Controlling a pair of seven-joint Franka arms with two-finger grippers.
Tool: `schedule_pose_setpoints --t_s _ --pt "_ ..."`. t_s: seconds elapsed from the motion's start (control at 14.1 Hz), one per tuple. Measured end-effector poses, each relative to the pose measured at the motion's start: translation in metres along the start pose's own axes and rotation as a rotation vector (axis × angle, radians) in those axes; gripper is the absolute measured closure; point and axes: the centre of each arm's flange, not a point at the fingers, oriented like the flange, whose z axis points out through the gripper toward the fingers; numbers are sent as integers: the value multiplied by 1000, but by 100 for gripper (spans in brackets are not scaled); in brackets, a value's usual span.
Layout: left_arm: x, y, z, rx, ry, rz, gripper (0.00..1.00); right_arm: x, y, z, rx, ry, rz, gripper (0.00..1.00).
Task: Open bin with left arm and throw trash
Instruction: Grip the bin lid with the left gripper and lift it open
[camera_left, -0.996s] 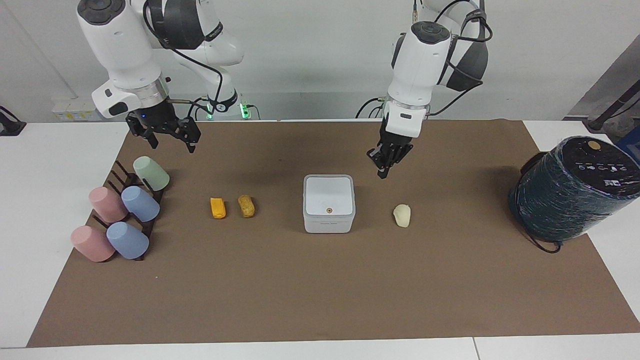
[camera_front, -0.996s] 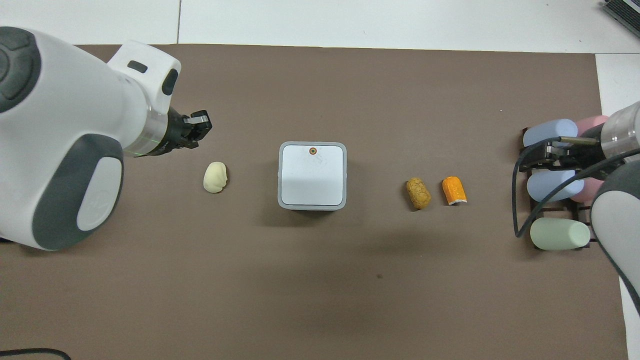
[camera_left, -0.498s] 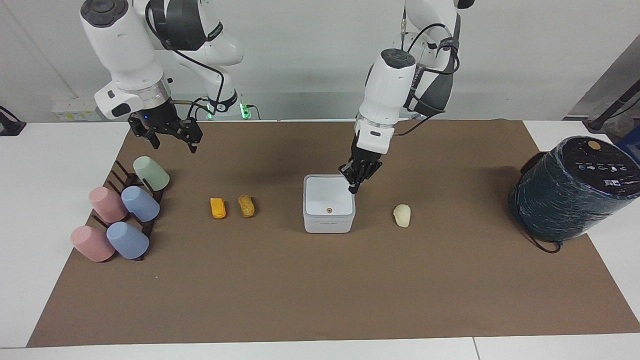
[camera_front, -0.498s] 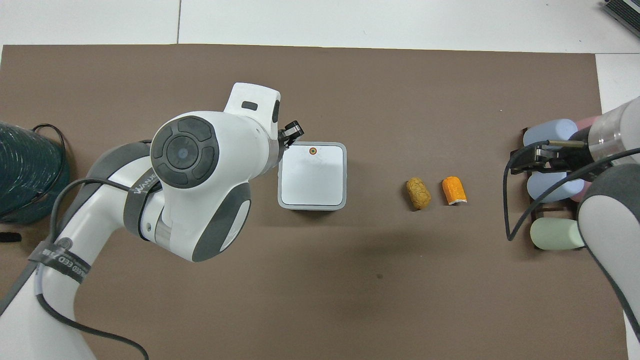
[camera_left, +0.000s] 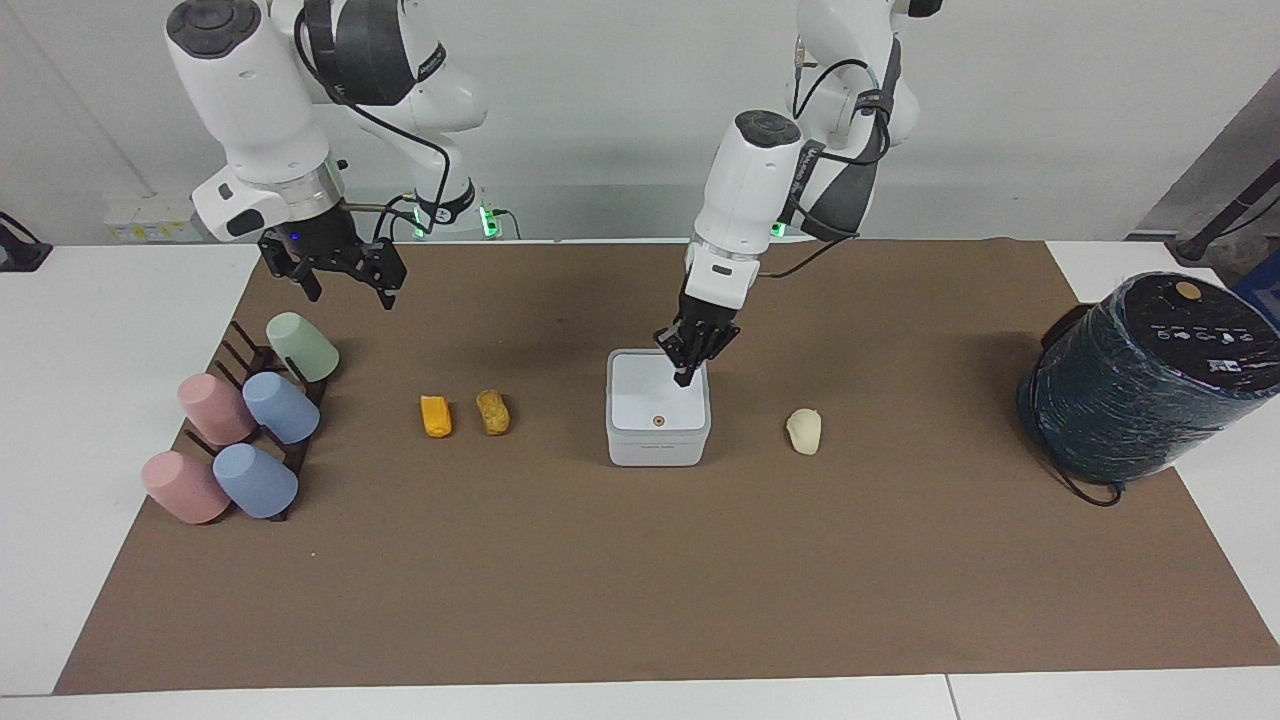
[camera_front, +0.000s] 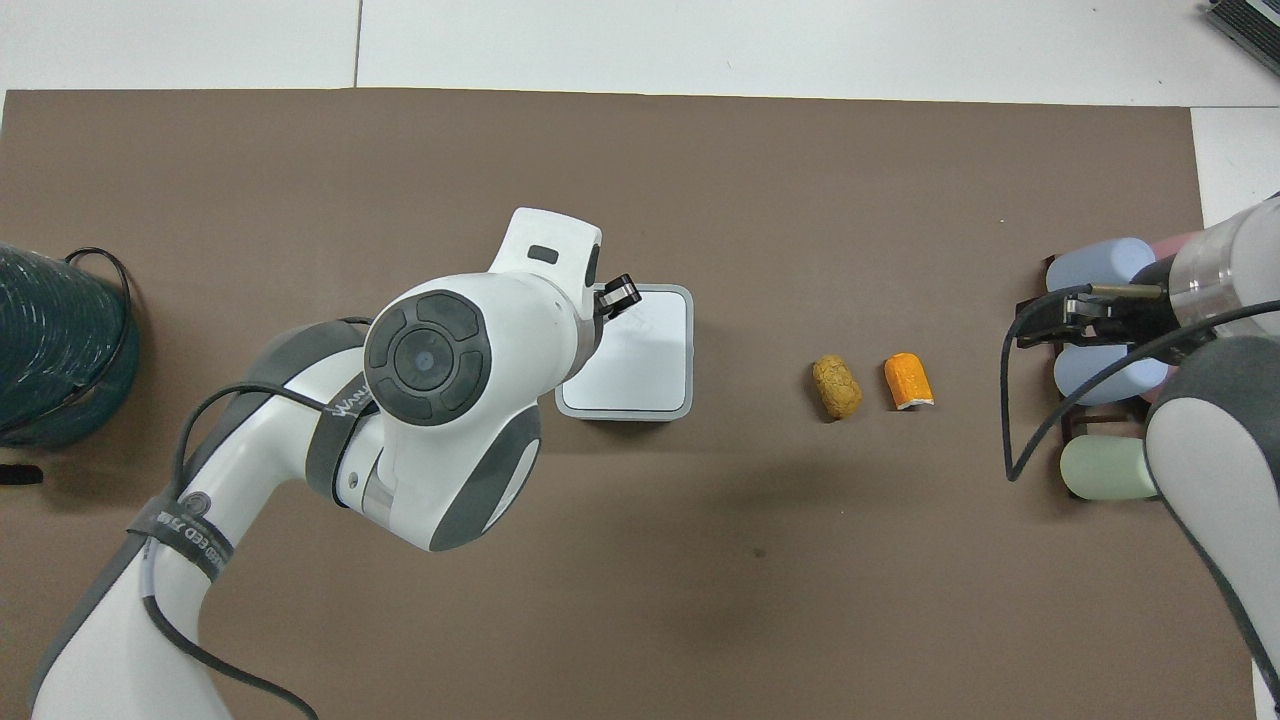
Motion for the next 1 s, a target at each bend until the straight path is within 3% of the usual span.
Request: schedule_pose_setpoints --t_s 0.36,1.0 --pt "-21 3 37 11 -18 24 99 0 2 0 2 9 4 0" --pt "-29 4 57 5 -15 33 99 0 5 9 4 18 8 0"
